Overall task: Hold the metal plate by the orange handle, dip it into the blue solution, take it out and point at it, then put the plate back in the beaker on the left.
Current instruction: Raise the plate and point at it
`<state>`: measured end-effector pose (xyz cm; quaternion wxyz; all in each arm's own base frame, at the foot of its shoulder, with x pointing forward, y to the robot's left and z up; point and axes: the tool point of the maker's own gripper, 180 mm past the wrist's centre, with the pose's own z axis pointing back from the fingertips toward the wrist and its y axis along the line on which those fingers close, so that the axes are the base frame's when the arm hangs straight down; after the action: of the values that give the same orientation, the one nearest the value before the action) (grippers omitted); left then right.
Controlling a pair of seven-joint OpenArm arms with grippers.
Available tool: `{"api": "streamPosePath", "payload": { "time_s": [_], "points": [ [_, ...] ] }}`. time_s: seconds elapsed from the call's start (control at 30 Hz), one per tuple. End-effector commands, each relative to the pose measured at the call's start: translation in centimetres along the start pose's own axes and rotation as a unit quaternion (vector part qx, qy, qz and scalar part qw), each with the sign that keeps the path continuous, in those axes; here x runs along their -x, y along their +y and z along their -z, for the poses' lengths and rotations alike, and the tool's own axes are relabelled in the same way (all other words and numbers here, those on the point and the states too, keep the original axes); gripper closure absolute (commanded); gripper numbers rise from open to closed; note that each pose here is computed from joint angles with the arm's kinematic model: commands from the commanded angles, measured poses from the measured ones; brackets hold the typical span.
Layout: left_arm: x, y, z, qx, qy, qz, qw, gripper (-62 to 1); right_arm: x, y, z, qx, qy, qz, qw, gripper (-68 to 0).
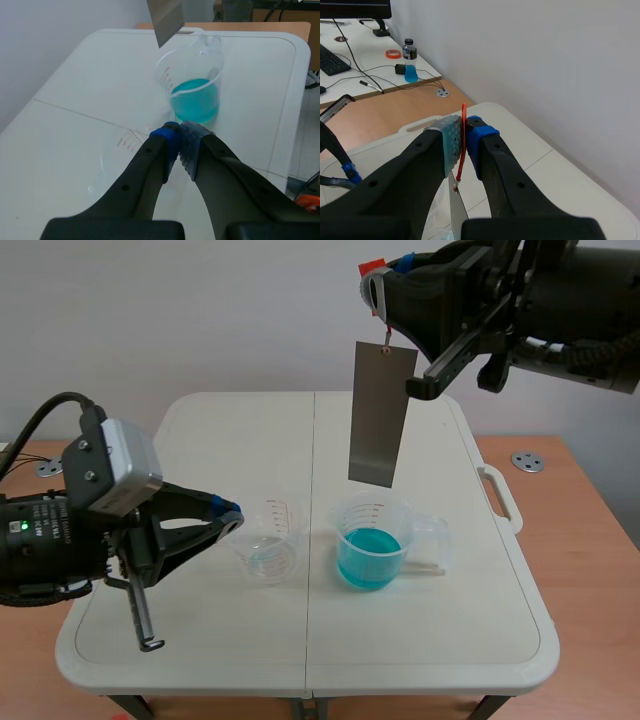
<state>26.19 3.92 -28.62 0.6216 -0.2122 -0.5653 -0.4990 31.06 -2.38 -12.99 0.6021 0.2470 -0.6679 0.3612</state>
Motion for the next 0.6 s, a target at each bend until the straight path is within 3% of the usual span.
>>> {"api": "streamPosePath", "payload": {
  "time_s": [0.0,0.23,0.57],
  "points": [
    [-1.0,0.3,0.6,-0.006,-0.017,-0.002,0.9998,-3.0,-1.6,-0.5,-0.1,0.005,-0.023,-0.010,0.9997,-1.3],
    [-2.3,-0.3,3.4,0.003,-0.021,0.001,0.9998,-3.0,-1.6,-0.5,-0.1,0.005,-0.023,-0.010,0.9997,-1.3],
    [-2.8,0.5,6.8,-0.021,-0.015,-0.003,0.9997,-3.0,-1.6,-0.5,-0.1,0.005,-0.023,-0.010,0.9997,-1.3]
  ]
}}
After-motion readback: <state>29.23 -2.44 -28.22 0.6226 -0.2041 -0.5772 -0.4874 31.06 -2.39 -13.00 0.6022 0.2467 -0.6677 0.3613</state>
